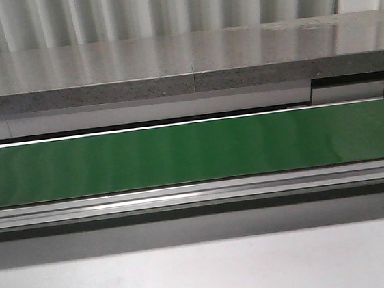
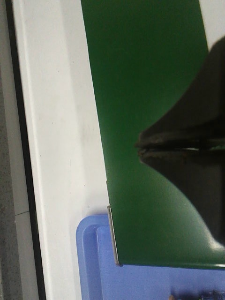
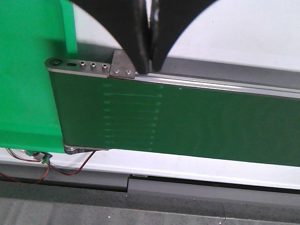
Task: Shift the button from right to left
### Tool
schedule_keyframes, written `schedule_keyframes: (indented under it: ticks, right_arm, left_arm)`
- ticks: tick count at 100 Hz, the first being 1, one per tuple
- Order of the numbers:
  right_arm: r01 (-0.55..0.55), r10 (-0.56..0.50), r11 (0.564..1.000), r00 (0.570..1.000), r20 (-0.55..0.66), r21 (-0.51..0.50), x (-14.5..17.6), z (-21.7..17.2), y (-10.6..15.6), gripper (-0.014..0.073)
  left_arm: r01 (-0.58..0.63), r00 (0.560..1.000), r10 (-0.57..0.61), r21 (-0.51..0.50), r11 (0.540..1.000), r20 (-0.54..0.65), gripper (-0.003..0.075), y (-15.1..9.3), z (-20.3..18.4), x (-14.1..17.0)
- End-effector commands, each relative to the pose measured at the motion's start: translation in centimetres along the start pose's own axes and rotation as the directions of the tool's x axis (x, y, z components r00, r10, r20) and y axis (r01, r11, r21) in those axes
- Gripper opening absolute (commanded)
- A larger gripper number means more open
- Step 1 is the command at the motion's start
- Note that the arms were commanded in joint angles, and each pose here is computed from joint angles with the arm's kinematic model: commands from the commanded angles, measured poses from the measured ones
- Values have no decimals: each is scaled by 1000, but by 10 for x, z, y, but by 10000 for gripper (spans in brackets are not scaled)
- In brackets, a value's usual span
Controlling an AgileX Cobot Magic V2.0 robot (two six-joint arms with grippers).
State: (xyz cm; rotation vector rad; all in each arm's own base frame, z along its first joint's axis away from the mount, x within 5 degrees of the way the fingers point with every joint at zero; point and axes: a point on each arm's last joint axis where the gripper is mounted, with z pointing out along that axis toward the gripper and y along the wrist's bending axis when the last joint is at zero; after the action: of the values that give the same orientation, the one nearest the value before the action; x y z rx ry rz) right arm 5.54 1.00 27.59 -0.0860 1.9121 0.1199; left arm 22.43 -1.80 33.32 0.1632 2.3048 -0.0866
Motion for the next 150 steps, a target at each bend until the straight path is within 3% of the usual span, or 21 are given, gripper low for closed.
schedule_keyframes:
  ticks: [1, 38, 78, 126, 141, 150]
  right_arm:
    - [8, -9, 1000, 996, 93, 7, -14, -2, 0, -67]
    - [8, -9, 1000, 996, 93, 7, -14, -2, 0, -67]
    - [8, -9, 1000, 996, 93, 7, -14, -2, 0, -67]
    - [8, -9, 1000, 996, 93, 7, -14, -2, 0, -67]
    - [8, -9, 1000, 996, 93, 7, -14, -2, 0, -67]
    - [8, -9, 1000, 996, 92, 7, -14, -2, 0, -67]
  left_arm:
    - [10, 987, -11, 5, 1000, 158, -21, -5, -24, 0]
    - [10, 942, -7, -6, 1000, 335, -21, -11, -70, 64]
    - [2, 835, 10, -21, 1000, 551, -20, -15, -106, 123]
    - [0, 765, 18, -28, 1000, 644, -21, -17, -102, 170]
    - [13, 711, 21, -42, 999, 703, -21, -15, -90, 180]
    - [-1, 663, 81, -107, 994, 744, -20, -12, -80, 183]
